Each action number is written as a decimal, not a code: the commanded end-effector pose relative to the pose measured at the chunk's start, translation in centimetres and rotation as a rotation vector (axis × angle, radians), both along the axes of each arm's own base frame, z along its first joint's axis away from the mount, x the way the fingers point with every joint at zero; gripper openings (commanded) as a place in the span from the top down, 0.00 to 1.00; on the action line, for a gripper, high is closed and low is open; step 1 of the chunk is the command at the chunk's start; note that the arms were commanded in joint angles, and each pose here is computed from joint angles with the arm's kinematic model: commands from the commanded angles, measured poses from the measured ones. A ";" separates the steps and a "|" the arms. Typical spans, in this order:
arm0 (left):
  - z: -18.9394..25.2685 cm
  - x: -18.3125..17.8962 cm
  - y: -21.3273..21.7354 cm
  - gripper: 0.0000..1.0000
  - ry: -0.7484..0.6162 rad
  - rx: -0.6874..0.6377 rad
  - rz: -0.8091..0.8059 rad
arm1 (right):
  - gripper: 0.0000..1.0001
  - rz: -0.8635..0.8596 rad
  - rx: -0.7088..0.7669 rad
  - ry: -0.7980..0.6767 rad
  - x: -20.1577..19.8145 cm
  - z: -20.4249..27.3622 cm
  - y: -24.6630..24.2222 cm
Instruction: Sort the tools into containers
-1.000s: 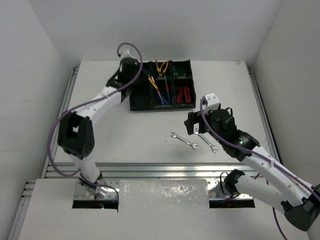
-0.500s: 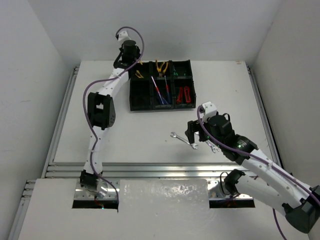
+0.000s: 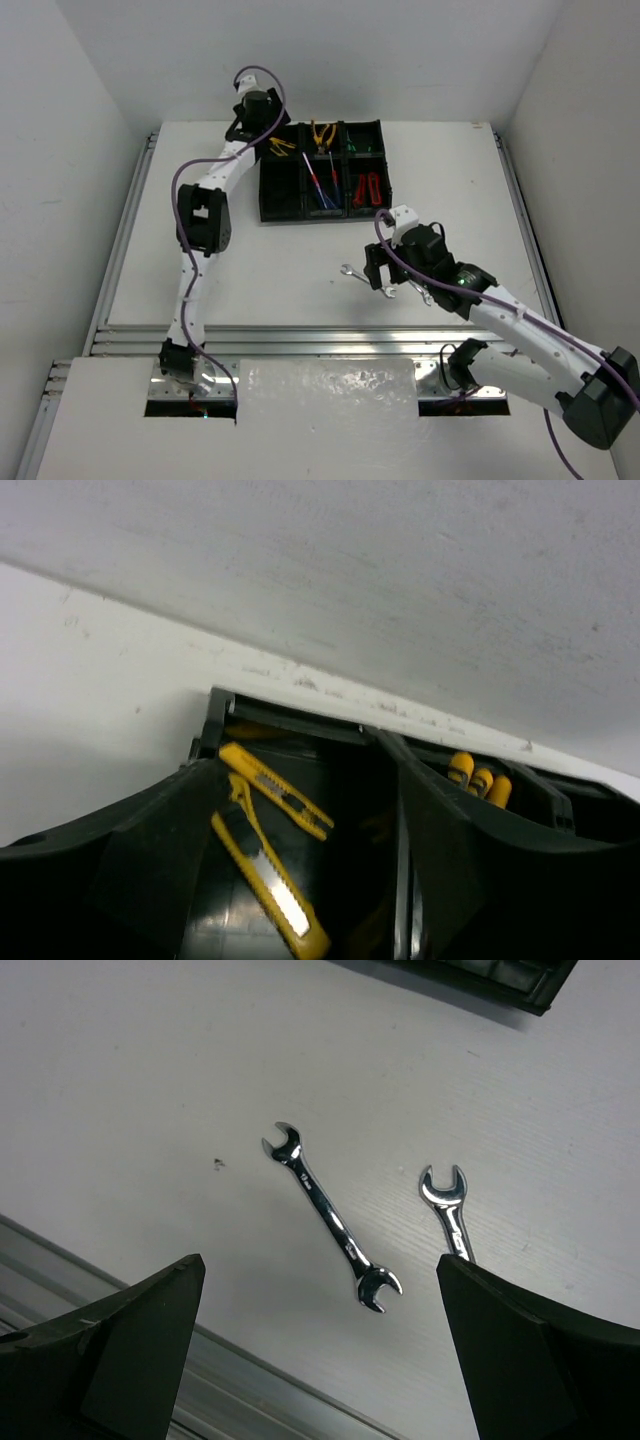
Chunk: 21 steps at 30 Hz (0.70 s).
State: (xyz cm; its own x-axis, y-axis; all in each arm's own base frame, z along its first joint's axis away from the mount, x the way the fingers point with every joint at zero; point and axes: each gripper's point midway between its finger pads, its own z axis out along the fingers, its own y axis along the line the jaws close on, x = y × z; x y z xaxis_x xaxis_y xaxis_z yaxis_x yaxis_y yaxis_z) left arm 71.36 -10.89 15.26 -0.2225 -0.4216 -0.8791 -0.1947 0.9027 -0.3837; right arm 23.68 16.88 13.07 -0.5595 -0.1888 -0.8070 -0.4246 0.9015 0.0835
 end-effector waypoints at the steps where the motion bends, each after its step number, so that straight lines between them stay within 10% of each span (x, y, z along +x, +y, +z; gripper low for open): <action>1: 10.3 -2.5 0.0 0.27 -0.105 -0.055 -0.043 | 0.01 0.052 0.000 -0.003 0.3 -0.5 0.9; 8: 21.6 -15.4 -5.5 0.10 -0.155 -0.115 -0.249 | 0.04 0.170 -0.191 0.201 -0.7 -5.3 1.4; 13: 21.2 -26.5 -10.4 0.06 -0.127 -0.188 -0.376 | 0.20 0.251 -0.306 0.295 -1.0 -6.9 1.1; 21: 18.8 -37.8 -6.8 0.06 -0.140 -0.327 -0.375 | 0.35 0.324 -0.302 0.425 0.2 -9.1 1.8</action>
State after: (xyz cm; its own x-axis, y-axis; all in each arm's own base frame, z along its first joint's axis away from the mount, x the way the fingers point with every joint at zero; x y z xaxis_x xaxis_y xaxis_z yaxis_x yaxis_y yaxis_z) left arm 34.92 -18.74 34.00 -0.3095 -0.5461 -0.7784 0.2208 0.7550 -0.6174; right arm 23.04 18.37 3.98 -0.7037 -0.5761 -0.4158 -0.6451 0.7633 0.0341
